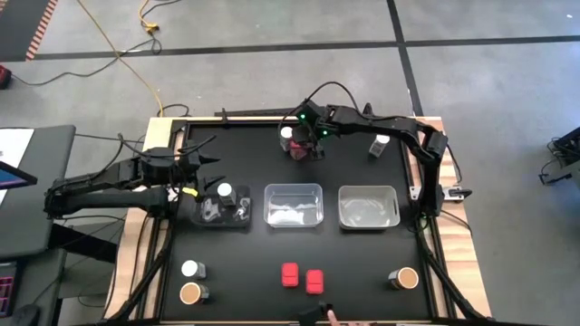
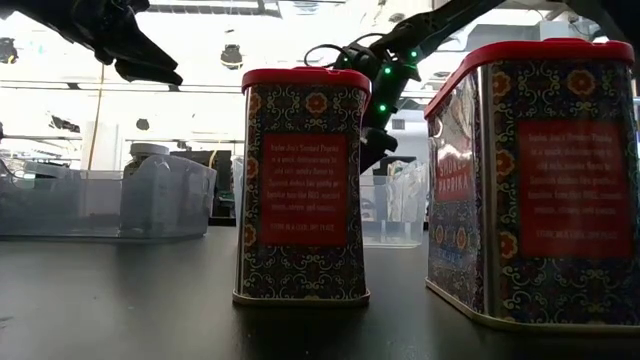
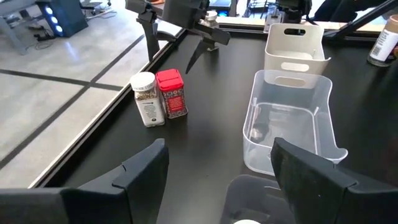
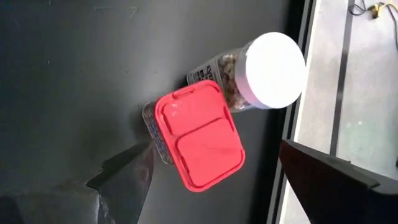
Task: Sort spices by type
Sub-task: Put the top red seasoning can into the white bin
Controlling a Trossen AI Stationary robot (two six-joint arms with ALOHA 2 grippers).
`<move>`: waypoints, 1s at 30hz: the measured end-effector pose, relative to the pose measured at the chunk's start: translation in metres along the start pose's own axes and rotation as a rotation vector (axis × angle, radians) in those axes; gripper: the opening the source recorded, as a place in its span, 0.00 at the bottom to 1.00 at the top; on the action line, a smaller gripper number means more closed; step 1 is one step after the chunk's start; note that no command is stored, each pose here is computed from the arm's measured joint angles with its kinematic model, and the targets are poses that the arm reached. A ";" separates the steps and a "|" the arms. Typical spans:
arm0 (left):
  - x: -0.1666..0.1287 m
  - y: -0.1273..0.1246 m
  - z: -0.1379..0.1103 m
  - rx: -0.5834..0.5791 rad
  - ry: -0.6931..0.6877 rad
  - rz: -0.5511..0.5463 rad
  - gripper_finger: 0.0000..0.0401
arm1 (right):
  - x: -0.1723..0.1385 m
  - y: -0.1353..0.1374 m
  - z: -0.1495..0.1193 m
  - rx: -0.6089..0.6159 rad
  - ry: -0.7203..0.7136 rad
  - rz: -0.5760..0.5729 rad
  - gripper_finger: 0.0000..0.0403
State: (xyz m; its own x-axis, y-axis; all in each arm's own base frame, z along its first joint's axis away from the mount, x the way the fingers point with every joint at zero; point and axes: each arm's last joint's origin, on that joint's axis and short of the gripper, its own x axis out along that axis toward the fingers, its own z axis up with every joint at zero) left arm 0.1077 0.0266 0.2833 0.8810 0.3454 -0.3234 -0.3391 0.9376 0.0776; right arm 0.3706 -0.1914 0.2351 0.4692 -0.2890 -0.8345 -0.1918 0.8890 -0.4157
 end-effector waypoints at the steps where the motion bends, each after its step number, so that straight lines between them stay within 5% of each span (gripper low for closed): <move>1: 0.000 0.000 0.000 -0.003 0.000 0.000 0.68 | 0.001 0.000 -0.001 -0.002 -0.005 0.010 0.94; 11: 0.000 0.000 0.000 -0.028 0.001 -0.001 0.68 | 0.032 0.003 -0.007 -0.040 0.006 0.067 0.94; 30: 0.000 0.000 0.000 -0.026 0.001 -0.001 0.68 | 0.040 -0.002 -0.012 -0.083 -0.030 0.082 0.94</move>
State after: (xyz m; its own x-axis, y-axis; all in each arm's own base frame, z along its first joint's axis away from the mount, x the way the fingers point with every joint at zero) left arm 0.1076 0.0265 0.2832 0.8810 0.3448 -0.3241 -0.3471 0.9364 0.0527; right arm 0.3788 -0.2092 0.1985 0.4744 -0.2045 -0.8562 -0.3008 0.8764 -0.3760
